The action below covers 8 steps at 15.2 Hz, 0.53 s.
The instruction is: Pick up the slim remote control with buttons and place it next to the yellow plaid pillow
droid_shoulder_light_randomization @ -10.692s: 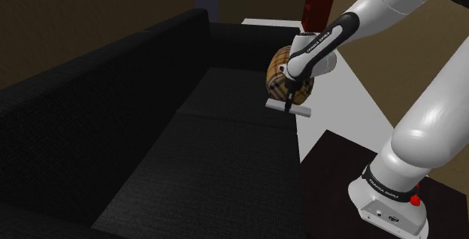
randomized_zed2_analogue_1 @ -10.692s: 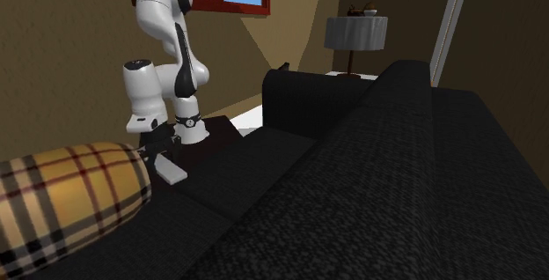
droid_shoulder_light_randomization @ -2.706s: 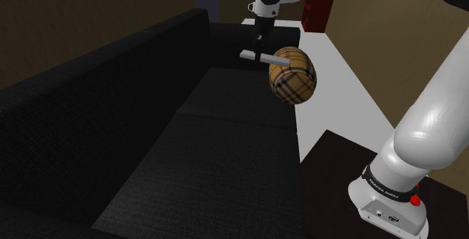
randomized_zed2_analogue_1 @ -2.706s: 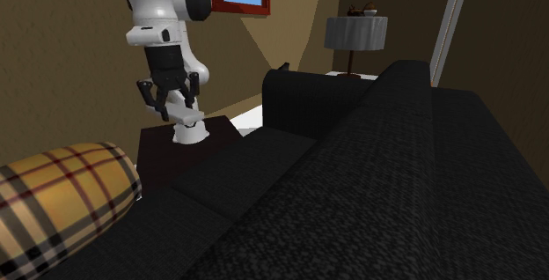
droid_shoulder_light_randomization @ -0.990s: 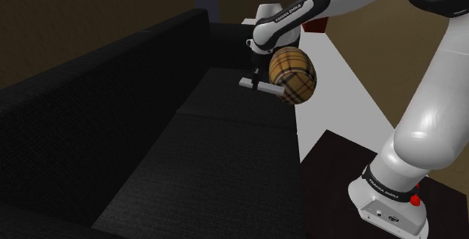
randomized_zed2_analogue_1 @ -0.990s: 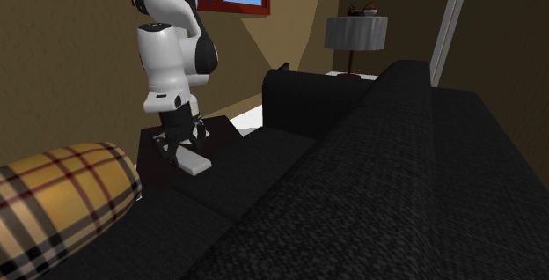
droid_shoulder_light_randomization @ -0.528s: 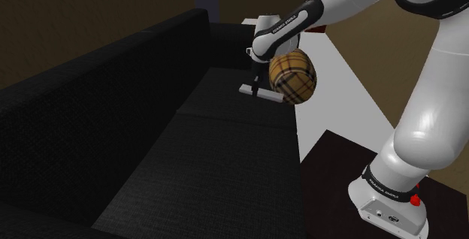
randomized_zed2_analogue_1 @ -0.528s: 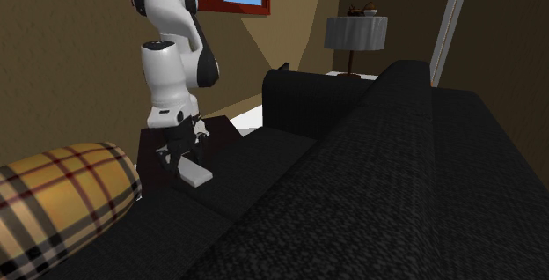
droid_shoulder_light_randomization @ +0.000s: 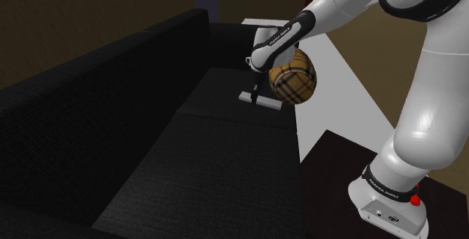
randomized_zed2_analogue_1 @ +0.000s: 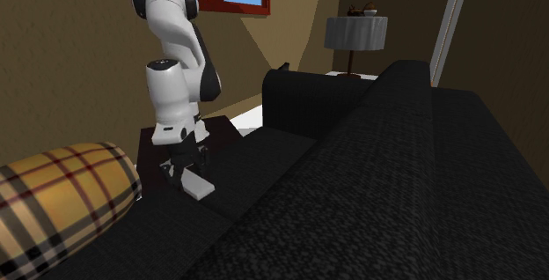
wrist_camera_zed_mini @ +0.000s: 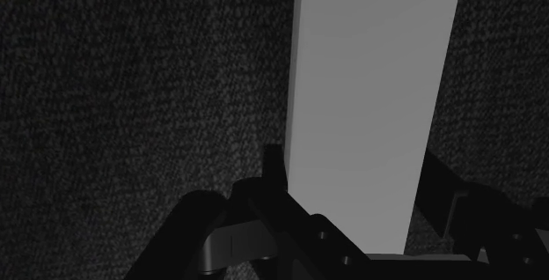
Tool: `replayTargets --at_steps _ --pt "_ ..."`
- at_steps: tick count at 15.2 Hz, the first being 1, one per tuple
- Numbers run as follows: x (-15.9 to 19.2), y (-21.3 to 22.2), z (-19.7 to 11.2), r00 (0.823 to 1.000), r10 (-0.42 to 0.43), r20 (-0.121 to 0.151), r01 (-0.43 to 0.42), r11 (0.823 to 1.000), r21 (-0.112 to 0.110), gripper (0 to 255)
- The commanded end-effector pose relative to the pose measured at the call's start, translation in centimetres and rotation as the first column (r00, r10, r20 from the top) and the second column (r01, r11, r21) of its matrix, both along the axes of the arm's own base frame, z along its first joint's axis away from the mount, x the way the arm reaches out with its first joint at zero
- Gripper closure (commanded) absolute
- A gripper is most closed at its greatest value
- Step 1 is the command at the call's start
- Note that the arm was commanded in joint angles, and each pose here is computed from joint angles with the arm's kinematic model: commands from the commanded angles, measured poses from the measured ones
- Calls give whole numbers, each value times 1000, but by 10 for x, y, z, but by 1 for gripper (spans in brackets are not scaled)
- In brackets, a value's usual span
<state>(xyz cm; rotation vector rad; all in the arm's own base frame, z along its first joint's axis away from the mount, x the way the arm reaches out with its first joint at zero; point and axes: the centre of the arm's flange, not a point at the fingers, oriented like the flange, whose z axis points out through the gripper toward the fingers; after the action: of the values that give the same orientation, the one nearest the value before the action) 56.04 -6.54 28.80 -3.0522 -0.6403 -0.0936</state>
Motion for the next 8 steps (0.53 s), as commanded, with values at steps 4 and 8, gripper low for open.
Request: replayTargets --at_steps 4,8 --pt "0 0 -25 1000 0 1 0 1000 0 255" --pt "0 0 -47 1000 0 1 0 1000 0 255"
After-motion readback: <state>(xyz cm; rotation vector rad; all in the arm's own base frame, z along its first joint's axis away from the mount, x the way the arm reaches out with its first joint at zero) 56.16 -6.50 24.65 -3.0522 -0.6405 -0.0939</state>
